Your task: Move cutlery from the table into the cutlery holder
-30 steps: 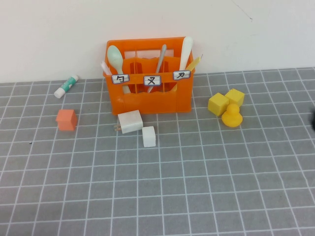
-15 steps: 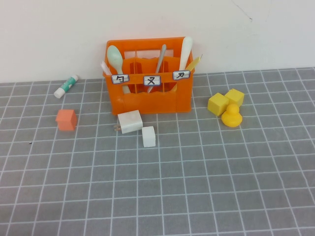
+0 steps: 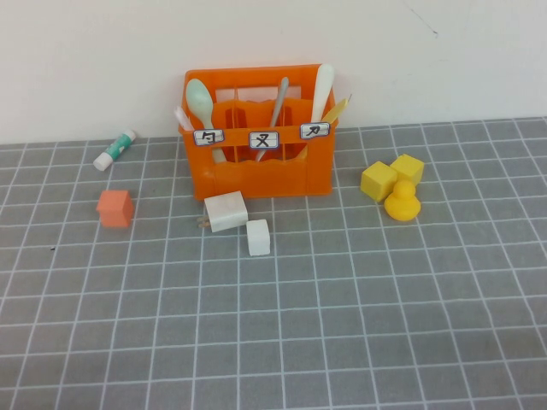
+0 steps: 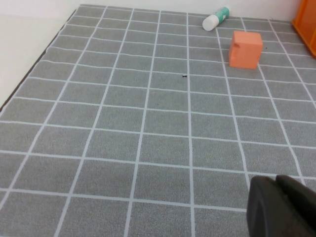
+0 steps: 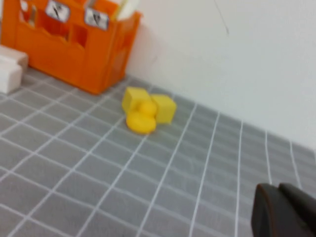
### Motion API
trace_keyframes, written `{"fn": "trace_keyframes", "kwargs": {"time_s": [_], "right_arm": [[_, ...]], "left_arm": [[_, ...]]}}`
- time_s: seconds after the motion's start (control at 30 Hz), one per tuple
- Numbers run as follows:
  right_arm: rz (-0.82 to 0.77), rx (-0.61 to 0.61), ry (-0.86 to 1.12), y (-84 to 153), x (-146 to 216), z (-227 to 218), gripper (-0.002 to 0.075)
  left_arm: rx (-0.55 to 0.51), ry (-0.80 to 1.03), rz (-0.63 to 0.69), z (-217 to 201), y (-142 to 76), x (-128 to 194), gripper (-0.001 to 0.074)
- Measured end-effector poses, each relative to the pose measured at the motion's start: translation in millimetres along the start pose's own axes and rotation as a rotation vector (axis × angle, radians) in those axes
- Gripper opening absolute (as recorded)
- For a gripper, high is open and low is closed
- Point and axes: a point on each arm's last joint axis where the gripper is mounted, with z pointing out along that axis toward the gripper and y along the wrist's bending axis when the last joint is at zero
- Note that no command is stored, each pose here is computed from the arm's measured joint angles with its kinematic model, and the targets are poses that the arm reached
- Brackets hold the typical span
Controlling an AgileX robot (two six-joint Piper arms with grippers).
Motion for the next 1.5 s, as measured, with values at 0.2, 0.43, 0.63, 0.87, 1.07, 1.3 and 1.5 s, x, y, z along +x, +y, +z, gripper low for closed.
{"fn": "trace_keyframes", "kwargs": {"time_s": [0.2, 0.43, 0.63, 0.87, 1.07, 1.3, 1.5], "right_arm": [[0.156, 0.107, 0.120, -2.3, 23.0, -6.0, -0.0001], [0.186, 0.361, 0.220, -14.4, 37.3, -18.1, -0.0001], [0.240, 0.385, 0.182, -14.3, 39.0, -17.5, -0.0001], [0.299, 0.267, 0.181, -7.6, 40.1, -15.4, -0.0001], [0.313, 0.257, 0.238, -6.3, 44.7, -16.4, -0.0001], [0.314, 0.257, 0.239, -6.2, 44.9, -16.4, -0.0001], [0.316, 0.257, 0.239, -6.2, 44.9, -16.4, -0.0001]], "left_arm": [[0.000, 0.000, 0.000, 0.0, 0.0, 0.0, -0.0001], [0.000, 0.000, -0.002, 0.0, 0.0, 0.0, -0.0001], [0.000, 0.000, -0.002, 0.0, 0.0, 0.0, -0.0001], [0.000, 0.000, -0.002, 0.0, 0.0, 0.0, -0.0001], [0.000, 0.000, -0.002, 0.0, 0.0, 0.0, -0.0001], [0.000, 0.000, -0.002, 0.0, 0.0, 0.0, -0.0001], [0.000, 0.000, -0.002, 0.0, 0.0, 0.0, -0.0001]]}}
